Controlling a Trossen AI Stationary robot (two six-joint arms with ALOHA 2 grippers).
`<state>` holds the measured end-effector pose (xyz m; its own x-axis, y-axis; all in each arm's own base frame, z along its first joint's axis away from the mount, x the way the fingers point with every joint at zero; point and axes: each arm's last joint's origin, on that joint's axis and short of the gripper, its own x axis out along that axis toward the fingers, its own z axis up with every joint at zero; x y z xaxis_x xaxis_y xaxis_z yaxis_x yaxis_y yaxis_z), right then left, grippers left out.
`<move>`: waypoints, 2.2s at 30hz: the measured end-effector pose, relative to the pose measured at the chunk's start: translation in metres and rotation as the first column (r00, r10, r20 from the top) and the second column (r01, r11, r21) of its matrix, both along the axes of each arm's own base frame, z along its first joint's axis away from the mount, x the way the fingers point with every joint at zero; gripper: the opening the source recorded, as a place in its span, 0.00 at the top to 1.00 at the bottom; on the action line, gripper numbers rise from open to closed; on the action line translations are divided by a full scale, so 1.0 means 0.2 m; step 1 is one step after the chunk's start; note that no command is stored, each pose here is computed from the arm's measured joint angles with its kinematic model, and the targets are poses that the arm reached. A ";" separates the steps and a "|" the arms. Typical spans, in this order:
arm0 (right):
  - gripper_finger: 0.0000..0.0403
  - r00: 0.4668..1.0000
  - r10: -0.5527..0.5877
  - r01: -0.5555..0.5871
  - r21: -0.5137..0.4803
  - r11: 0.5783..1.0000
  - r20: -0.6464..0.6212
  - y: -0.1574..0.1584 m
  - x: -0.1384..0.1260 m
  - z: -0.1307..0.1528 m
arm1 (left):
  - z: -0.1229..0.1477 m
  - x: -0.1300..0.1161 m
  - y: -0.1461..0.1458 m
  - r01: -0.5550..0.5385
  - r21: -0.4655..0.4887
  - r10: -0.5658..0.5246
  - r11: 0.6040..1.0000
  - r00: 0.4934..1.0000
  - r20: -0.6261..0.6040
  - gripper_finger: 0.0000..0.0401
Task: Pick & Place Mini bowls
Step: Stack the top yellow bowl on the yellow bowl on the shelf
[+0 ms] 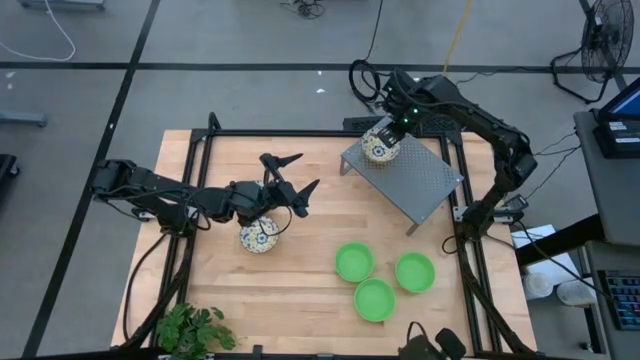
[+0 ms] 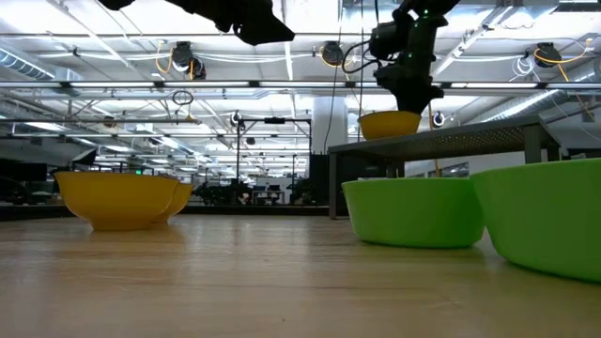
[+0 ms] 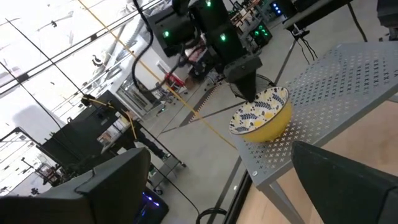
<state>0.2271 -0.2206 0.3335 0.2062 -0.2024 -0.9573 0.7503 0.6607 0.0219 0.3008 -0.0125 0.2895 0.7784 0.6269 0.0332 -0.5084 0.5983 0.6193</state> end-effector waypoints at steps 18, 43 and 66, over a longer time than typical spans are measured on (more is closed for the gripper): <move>0.73 0.821 0.313 -0.210 -0.257 0.943 0.478 0.47 -0.24 0.43 | 0.02 -0.10 -0.01 0.086 -0.106 -0.100 0.991 0.987 -0.127 0.03; 0.74 -0.056 0.933 -0.311 -0.894 0.323 0.357 1.14 -0.30 -0.22 | -0.16 -0.83 0.20 0.341 -0.431 -0.295 0.835 0.940 0.172 0.03; 0.74 -0.160 0.961 -0.181 -0.964 0.195 0.225 1.20 -0.30 -0.19 | -0.34 -0.86 0.26 0.185 -0.819 -0.013 0.543 0.977 0.212 0.03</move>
<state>0.1675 0.0186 0.2951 0.9325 0.3456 0.1053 -0.2610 0.8459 -0.4651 0.1290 0.0391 0.2213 0.8731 0.3579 -0.3309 -0.4507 0.8515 -0.2680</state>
